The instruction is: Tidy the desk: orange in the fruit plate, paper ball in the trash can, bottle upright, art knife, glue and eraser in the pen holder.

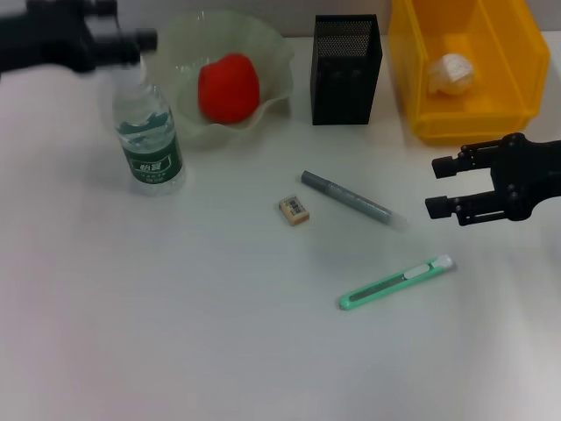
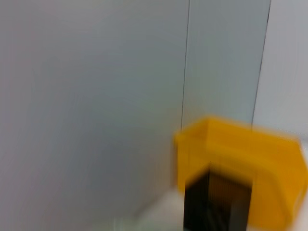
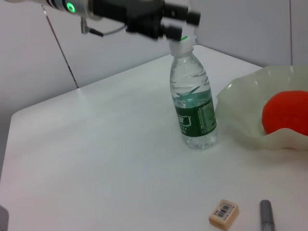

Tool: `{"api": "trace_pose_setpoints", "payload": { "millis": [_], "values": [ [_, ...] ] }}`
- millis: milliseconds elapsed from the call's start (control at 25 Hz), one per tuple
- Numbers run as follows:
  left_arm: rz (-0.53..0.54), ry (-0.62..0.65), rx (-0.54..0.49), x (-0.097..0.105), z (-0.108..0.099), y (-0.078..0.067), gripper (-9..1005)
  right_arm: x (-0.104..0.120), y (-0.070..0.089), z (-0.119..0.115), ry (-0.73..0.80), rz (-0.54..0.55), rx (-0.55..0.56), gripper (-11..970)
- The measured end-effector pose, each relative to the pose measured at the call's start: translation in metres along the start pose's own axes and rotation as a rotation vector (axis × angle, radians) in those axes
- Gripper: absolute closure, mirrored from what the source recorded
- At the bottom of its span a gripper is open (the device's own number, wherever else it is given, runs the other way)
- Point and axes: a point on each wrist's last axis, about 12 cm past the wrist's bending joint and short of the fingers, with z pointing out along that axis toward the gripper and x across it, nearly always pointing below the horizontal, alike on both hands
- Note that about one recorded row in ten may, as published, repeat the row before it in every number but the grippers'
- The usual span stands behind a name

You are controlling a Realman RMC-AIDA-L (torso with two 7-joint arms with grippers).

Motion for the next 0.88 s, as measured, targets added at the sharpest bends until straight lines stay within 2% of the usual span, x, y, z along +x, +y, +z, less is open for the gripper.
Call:
{"api": "trace_pose_setpoints", "payload": {
  "millis": [40,80,160,240,280,360,480,680,840,880],
  "values": [
    [-0.022,-0.104,-0.001,-0.012,-0.007,0.000,232,0.000,0.000,0.000,0.000,0.005,0.002,269],
    [-0.022,-0.104,-0.001,-0.012,-0.007,0.000,218,0.000,0.000,0.000,0.000,0.005,0.002,269],
    [-0.057,-0.241,0.023,-0.025,-0.017,-0.003,188,0.000,-0.001,-0.001,0.000,0.009,0.005,269],
    [-0.076,-0.401,0.129,-0.038,-0.026,-0.015,189,-0.002,-0.001,-0.002,-0.001,0.012,0.007,270],
    [-0.076,-0.401,0.129,-0.038,-0.026,-0.015,189,-0.003,-0.002,-0.003,0.000,0.014,0.009,270],
    [-0.073,-0.435,0.206,-0.040,-0.027,-0.024,190,-0.007,-0.003,-0.005,0.009,0.017,0.015,270],
    [-0.074,-0.433,0.315,-0.035,-0.016,-0.039,191,-0.011,-0.004,-0.007,0.024,0.015,0.016,270],
    [-0.100,-0.364,0.436,-0.014,0.012,-0.058,192,-0.024,-0.006,-0.010,0.140,0.000,-0.004,270],
    [-0.061,-0.307,0.488,0.003,0.029,-0.073,193,-0.041,-0.009,-0.004,0.300,-0.048,-0.034,271],
    [-0.054,-0.284,0.496,0.007,0.034,-0.076,194,-0.041,-0.009,-0.004,0.300,-0.048,-0.034,271]
  ]
}}
